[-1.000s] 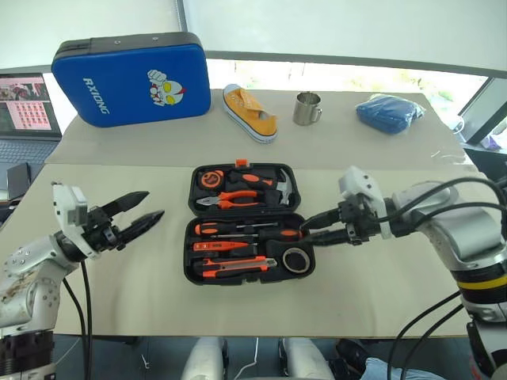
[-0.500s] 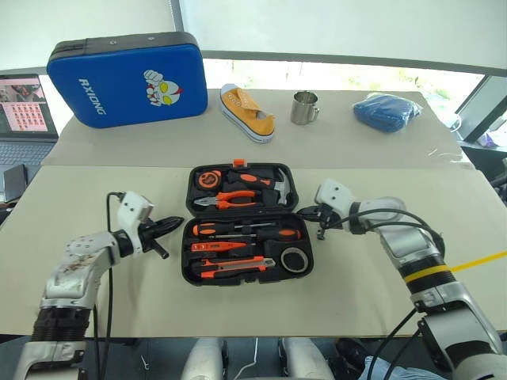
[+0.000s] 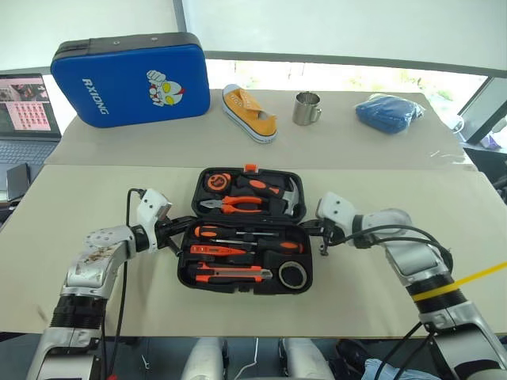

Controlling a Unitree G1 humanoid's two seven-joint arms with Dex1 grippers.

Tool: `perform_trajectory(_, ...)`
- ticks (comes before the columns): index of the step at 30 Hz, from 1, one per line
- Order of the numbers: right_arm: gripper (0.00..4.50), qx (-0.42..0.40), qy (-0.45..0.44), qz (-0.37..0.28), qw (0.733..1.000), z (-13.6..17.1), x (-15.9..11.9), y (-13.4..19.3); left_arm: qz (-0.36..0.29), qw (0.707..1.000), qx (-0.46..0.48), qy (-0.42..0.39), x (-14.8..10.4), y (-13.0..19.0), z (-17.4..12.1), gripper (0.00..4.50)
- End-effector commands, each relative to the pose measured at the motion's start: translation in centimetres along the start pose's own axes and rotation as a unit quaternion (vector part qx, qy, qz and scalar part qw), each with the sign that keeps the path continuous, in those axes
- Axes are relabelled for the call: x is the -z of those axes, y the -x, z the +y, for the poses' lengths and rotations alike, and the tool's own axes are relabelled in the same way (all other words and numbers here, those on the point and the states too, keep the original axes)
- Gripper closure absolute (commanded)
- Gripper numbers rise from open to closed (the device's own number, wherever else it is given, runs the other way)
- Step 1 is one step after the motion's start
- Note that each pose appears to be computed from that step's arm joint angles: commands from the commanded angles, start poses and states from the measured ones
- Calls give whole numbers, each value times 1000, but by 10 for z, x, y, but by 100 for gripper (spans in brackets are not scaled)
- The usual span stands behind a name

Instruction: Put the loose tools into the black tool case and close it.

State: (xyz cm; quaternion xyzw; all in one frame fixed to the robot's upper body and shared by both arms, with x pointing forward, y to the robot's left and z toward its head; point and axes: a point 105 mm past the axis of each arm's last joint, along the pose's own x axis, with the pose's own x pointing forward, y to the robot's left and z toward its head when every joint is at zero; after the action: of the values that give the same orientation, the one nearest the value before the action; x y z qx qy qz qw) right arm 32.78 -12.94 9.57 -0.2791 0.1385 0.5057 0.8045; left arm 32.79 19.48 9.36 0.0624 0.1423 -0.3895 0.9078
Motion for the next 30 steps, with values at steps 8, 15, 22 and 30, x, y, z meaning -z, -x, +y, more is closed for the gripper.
perform_trajectory(8,391,16,-36,-15,999,-13,-9,49,26,998,-21,52,-18,38,8,295)
perform_trajectory(15,166,43,-221,2,974,-36,-39,62,53,992,16,112,-49,46,10,44)
perform_trajectory(22,2,72,-307,74,946,-53,-41,49,97,989,-62,97,-59,8,34,0)
perform_trajectory(30,2,121,-342,124,924,-66,-27,33,111,983,-76,126,-56,-11,32,0)
